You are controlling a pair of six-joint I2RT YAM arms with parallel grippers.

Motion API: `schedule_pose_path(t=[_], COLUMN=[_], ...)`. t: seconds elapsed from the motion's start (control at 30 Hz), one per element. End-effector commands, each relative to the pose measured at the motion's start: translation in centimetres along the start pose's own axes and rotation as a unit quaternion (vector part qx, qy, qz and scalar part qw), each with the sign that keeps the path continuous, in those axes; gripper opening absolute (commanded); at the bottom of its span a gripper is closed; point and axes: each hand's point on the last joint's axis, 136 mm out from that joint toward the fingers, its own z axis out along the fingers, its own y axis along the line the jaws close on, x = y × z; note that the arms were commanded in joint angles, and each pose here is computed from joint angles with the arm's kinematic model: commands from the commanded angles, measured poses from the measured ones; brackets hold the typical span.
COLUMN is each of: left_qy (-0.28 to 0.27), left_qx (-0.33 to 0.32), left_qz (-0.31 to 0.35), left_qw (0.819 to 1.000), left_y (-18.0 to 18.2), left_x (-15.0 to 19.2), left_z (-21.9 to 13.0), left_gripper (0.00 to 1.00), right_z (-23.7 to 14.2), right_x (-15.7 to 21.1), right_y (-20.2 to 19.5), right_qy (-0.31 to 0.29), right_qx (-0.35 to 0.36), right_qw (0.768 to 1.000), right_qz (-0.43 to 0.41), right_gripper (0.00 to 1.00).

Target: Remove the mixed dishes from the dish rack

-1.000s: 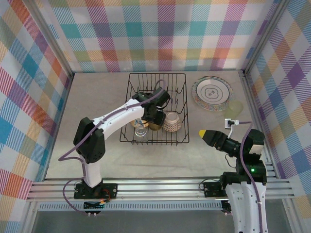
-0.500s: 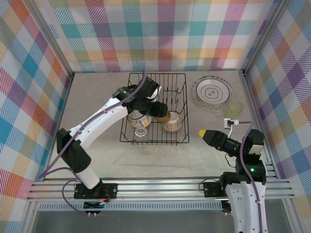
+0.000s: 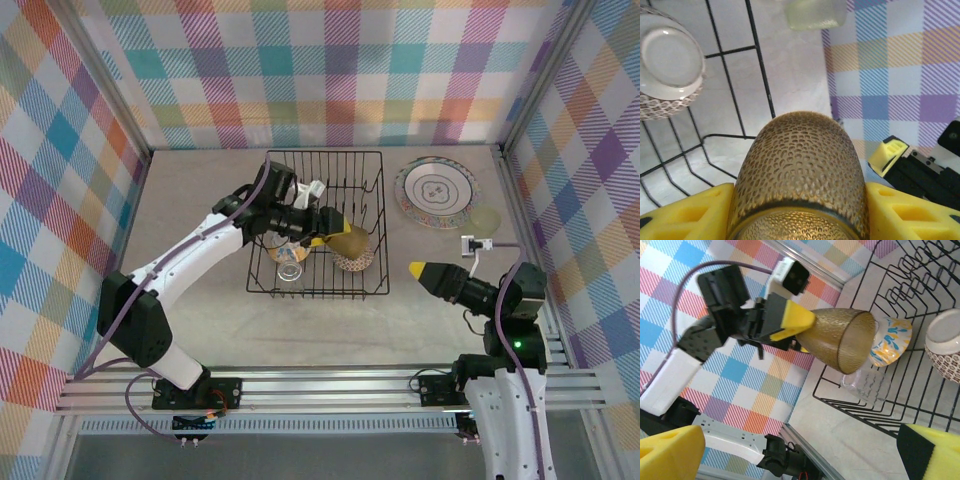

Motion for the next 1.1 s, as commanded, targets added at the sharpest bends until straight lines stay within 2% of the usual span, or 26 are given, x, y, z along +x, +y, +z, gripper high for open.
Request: schedule_pose_path(t=[0.0, 0.23, 0.43, 0.8, 1.07], left_qy=[-0.007, -0.015, -0.01, -0.005, 0.002], left_qx=[0.128, 0.166, 0.19, 0.191, 0.197], left_qz=[0.019, 0.001, -0.015, -0.025, -0.032], left_qw=[0.992, 0.986, 0.982, 0.981, 0.98], left_y=[-5.4, -5.5, -5.2, -4.4, -3.8], left_x=[-0.3, -0.6, -0.3, -0.2, 0.0], left_z=[-2.1, -2.5, -2.4, -2.1, -1.6], left_gripper=[0.58, 0.59, 0.59, 0.59, 0.59], right_z=[1.2, 5.6, 8.4, 10.6, 11.5], right_x=[-1.0, 0.0, -0.9, -1.8, -1.6], right_y=[1.4, 1.7, 1.8, 3.1, 3.8], right_qy=[0.007, 0.066, 0.079, 0.09, 0.09], right_qx=[-0.03, -0.027, -0.036, -0.056, -0.075], right_qw=[0.999, 0.995, 0.993, 0.99, 0.989], right_qz=[-0.03, -0.068, -0.074, -0.093, -0.092], right_gripper=[0.99, 1.0, 0.94, 0.87, 0.75])
